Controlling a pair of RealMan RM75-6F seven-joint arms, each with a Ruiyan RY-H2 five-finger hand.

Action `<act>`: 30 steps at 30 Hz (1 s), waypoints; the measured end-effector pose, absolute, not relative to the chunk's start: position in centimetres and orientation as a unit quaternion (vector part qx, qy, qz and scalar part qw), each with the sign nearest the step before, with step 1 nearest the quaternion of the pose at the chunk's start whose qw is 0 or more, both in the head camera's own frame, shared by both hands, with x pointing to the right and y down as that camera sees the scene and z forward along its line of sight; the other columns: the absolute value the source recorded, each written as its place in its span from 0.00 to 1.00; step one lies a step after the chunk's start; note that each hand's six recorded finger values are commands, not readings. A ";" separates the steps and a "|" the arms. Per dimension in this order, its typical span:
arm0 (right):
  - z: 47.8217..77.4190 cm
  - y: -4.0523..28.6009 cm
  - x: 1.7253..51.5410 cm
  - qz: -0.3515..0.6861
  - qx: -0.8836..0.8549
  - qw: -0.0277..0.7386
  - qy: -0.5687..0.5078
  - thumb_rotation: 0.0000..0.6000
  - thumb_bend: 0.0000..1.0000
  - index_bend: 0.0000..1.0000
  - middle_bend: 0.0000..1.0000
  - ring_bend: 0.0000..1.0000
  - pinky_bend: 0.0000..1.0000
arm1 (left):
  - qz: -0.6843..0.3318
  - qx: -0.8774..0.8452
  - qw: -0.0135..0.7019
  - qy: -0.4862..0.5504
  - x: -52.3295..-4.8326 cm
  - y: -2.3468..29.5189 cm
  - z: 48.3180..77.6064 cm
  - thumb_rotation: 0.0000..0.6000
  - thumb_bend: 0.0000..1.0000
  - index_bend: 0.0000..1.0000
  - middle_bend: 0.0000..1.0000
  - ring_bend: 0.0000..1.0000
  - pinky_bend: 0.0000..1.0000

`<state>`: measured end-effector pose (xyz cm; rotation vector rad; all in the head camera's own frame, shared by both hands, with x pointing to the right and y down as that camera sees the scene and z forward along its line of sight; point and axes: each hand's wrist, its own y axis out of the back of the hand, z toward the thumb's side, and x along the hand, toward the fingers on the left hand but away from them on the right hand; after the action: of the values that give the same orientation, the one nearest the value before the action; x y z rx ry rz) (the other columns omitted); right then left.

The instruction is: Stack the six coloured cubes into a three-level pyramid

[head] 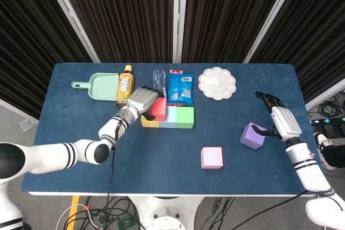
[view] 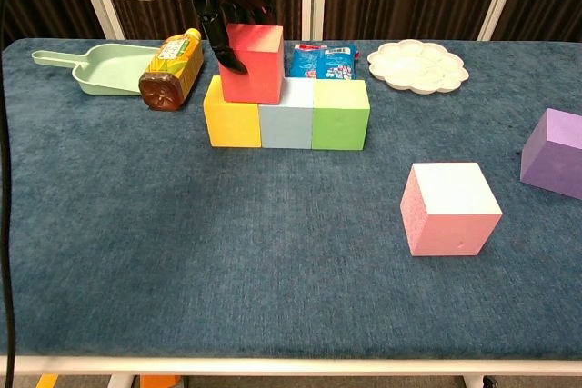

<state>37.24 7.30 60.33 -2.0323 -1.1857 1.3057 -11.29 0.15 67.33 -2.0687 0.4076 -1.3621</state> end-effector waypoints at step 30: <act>60.5 7.2 37.5 0.470 -0.736 0.221 -0.435 1.00 0.20 0.00 0.10 0.00 0.00 | -0.528 -0.776 0.315 0.140 -11.3 0.6 67.8 1.00 0.22 0.08 0.14 0.17 0.14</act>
<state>37.50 7.17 60.46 -2.0335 -1.2023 1.2999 -11.30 0.60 67.75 -2.0437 0.3685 -1.3920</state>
